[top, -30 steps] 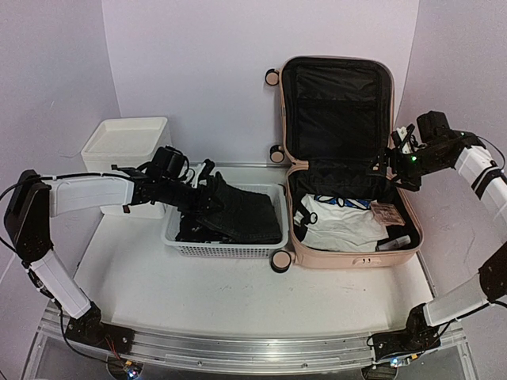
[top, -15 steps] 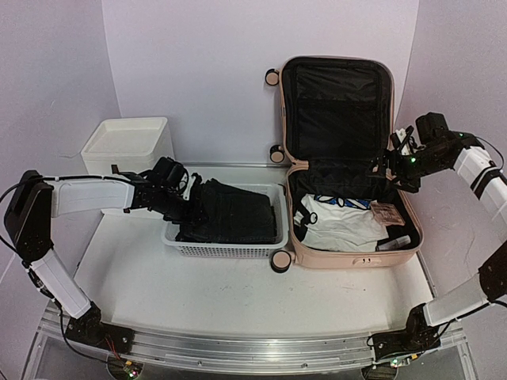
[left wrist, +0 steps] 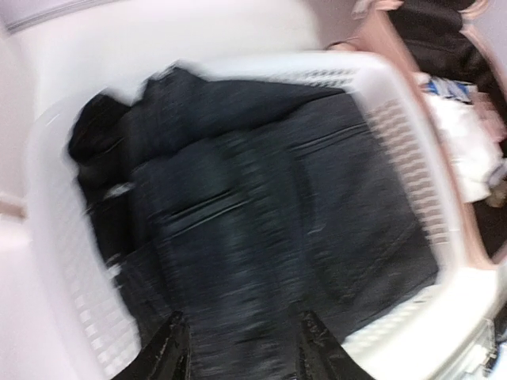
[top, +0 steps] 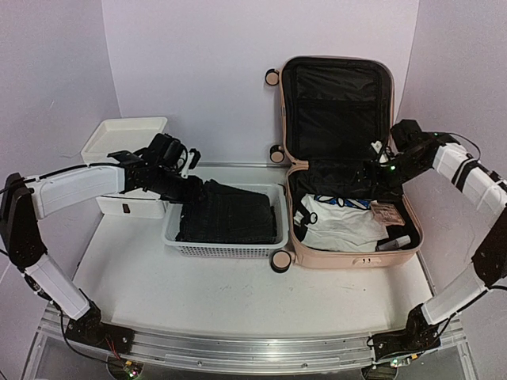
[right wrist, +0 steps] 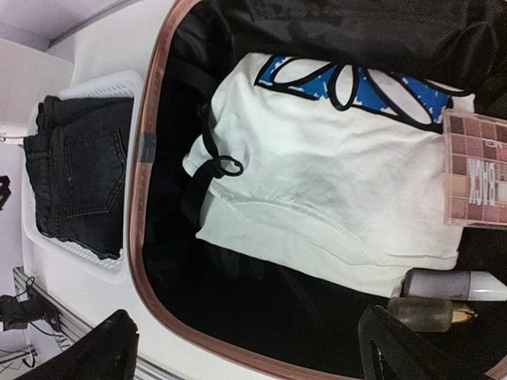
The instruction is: Open, take out, and arrange the luggage
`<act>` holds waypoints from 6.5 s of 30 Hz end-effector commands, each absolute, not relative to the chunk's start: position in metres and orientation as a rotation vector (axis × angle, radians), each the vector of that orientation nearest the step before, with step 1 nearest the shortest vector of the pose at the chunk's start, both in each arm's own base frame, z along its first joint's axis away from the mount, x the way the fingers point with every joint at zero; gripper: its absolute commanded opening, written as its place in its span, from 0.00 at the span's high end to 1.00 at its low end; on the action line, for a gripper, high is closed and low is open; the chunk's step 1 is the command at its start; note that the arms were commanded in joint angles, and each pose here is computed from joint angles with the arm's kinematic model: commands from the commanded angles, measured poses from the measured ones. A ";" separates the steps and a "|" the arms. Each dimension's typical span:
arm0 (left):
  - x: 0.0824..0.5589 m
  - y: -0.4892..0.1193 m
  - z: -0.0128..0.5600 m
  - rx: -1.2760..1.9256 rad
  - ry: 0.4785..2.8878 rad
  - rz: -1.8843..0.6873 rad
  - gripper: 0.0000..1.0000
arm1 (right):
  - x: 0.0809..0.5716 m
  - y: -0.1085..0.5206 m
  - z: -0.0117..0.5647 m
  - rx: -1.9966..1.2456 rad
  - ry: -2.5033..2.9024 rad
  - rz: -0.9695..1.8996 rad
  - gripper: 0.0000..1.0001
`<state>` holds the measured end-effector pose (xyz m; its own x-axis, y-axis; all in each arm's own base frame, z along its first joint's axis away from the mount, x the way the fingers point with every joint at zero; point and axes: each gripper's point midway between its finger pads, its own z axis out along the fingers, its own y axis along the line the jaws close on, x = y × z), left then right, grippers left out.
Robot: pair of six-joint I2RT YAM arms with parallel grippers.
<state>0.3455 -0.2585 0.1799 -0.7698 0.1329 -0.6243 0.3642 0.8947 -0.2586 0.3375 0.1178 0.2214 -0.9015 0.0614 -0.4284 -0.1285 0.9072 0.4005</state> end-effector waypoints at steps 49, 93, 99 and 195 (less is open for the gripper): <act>0.264 -0.263 0.312 0.503 1.985 -1.033 0.27 | 0.416 0.205 0.114 0.311 2.719 1.152 0.09; 0.321 -0.210 0.242 0.335 2.497 -0.352 0.30 | 0.325 0.225 0.141 0.032 3.116 0.953 0.31; 0.341 -0.220 0.246 0.399 2.475 -0.314 0.30 | 0.324 0.181 0.147 -0.324 3.073 0.592 0.25; 0.387 -0.239 0.225 0.313 2.637 -0.474 0.35 | 0.389 0.178 0.120 -1.074 2.429 0.880 1.00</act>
